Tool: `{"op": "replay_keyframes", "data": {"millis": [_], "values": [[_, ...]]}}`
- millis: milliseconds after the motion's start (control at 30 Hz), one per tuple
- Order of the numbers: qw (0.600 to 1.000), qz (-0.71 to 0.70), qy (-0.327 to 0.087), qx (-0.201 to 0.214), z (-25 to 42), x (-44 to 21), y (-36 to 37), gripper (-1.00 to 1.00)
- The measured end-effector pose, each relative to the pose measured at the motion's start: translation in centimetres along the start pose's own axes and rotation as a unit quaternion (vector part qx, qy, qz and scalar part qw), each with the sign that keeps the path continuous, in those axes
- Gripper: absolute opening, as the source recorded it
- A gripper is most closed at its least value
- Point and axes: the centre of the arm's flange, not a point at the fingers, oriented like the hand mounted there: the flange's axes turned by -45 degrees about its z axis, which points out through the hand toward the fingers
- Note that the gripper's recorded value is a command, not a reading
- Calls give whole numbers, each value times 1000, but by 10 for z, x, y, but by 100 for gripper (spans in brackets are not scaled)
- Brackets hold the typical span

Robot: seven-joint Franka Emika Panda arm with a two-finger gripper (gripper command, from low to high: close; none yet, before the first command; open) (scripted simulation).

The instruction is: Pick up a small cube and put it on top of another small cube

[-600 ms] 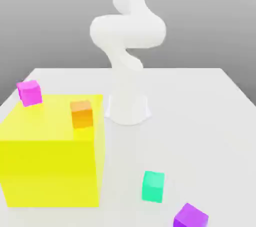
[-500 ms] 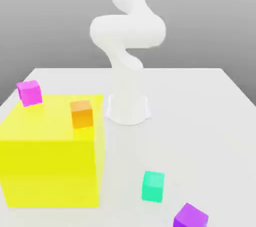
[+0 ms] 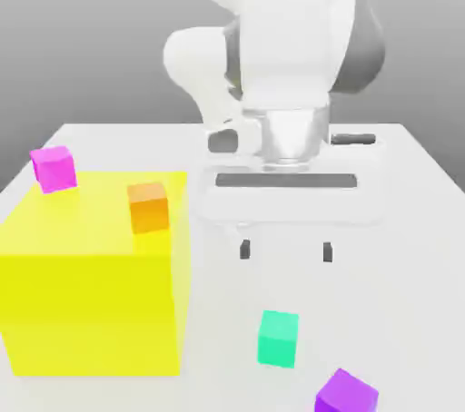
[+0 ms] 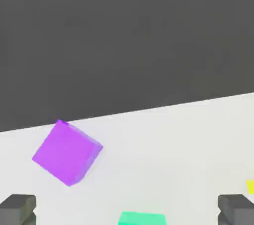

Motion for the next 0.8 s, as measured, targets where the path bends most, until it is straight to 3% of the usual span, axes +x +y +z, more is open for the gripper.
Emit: {"op": "replay_keyframes", "data": {"millis": [133,300,333,567,800], "values": [[998,14,-50,-20,66,-36,4,0],[998,16,-56,-22,119,-46,7,0],[998,16,-56,-22,127,-47,8,-100],[998,16,-56,-22,128,-48,8,-100],[998,-4,-55,-21,67,-38,-1,-100]]}}
